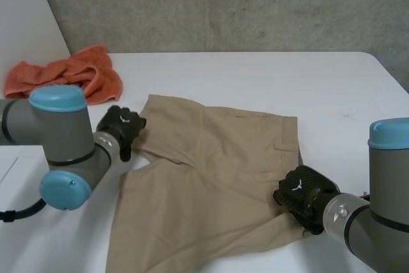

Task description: Fold the laundry.

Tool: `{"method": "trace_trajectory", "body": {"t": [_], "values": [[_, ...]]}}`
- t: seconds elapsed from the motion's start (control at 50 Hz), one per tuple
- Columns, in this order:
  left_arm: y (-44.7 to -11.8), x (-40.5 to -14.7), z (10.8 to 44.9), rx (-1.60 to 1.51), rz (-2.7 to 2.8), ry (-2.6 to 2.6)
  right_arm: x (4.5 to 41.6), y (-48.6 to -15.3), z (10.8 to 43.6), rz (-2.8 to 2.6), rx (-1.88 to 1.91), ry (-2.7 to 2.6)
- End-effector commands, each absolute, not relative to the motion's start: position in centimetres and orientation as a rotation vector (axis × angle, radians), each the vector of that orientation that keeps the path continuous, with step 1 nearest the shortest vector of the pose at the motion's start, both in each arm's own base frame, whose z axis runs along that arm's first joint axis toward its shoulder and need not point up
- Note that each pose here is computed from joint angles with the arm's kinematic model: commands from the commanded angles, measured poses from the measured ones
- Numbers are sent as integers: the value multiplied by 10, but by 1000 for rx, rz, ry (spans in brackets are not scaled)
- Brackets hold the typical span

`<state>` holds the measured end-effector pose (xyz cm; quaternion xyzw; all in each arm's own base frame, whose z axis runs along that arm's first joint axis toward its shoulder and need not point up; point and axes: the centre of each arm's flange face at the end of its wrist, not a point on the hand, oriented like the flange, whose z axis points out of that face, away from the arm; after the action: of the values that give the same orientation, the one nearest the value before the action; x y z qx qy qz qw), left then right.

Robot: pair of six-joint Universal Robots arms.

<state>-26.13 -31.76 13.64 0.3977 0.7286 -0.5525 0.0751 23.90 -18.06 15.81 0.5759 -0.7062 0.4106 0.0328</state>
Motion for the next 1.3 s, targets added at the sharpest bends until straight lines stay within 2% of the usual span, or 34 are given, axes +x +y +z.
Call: {"method": "trace_trajectory", "body": {"t": [0.02,0.16,0.3,0.44,0.68,0.98,1.3], "values": [[-328,-266,172,1064,-1871,2138,239,-180,158,1261,1773,-2174],[-340,-279,185,1145,-2064,2125,239,-180,157,1260,1773,-2177],[-347,-285,144,1262,-1961,2239,238,-180,156,1259,1770,-2178],[-344,-283,126,1300,-1844,2337,237,-182,156,1257,1761,-2182],[-342,-274,121,1385,-1727,2275,238,-181,156,1266,1766,-2174],[-342,-261,129,1277,-1671,2255,238,-180,156,1266,1767,-2174],[-314,-244,134,1173,-1535,2267,238,-179,156,1267,1759,-2188]]}}
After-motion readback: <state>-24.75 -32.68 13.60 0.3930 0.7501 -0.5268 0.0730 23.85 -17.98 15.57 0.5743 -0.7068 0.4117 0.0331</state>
